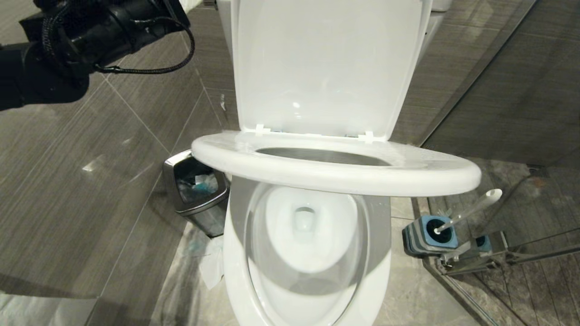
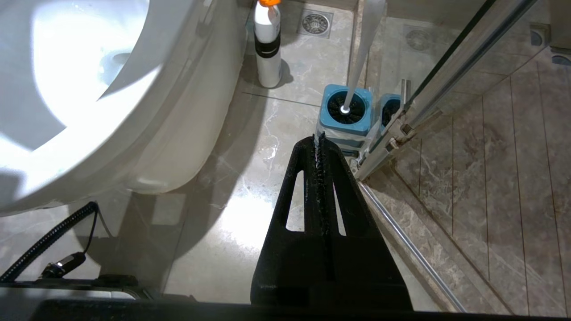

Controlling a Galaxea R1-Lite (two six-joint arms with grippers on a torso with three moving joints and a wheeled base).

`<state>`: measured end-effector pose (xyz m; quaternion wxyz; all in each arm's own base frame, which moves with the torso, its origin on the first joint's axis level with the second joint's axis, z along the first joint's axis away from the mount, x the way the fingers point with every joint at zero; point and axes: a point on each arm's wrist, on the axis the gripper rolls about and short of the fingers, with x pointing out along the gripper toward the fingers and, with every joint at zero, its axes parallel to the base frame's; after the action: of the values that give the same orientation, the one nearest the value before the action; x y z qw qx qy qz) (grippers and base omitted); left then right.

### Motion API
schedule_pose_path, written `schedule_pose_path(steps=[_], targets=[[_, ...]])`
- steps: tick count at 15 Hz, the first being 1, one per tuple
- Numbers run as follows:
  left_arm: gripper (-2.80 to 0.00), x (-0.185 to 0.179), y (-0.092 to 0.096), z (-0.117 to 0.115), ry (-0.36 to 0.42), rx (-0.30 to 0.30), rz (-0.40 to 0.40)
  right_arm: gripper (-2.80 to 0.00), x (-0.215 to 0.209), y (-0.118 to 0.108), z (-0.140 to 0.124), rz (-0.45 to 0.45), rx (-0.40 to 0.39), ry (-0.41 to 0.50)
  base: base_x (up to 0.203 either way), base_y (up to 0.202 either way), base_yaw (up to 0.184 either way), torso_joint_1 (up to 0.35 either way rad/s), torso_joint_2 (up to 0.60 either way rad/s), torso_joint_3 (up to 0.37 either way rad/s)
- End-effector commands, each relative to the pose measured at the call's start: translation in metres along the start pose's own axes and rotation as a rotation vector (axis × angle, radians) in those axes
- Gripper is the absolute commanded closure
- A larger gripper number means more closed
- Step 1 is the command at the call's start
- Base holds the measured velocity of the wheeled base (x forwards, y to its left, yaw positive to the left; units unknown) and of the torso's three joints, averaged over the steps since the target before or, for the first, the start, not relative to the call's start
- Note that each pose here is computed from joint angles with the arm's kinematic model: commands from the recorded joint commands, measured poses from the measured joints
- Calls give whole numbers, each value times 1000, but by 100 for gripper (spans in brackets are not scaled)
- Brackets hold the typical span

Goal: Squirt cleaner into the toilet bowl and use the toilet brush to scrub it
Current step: Close the toilet lid

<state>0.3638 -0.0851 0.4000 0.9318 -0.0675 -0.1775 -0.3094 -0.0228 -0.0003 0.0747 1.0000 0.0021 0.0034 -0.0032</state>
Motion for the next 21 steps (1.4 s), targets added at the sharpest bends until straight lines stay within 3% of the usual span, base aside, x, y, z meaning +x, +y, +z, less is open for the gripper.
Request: schedule_pose_path(steps=[1, 9, 14, 21], targets=[[0, 11, -1, -21, 30, -24, -13, 0, 0, 0, 0, 0, 0, 1, 0, 0, 0, 0, 0, 0], [0, 26, -2, -47, 33, -41, -27, 0, 0, 0, 0, 0, 0, 2, 0, 0, 0, 0, 0, 0], [0, 32, -12, -54, 31, -49, -54, 0, 0, 0, 0, 0, 0, 2, 0, 0, 0, 0, 0, 0], [0, 33, -10, -60, 44, -58, -52, 0, 0, 0, 0, 0, 0, 1, 0, 0, 0, 0, 0, 0]])
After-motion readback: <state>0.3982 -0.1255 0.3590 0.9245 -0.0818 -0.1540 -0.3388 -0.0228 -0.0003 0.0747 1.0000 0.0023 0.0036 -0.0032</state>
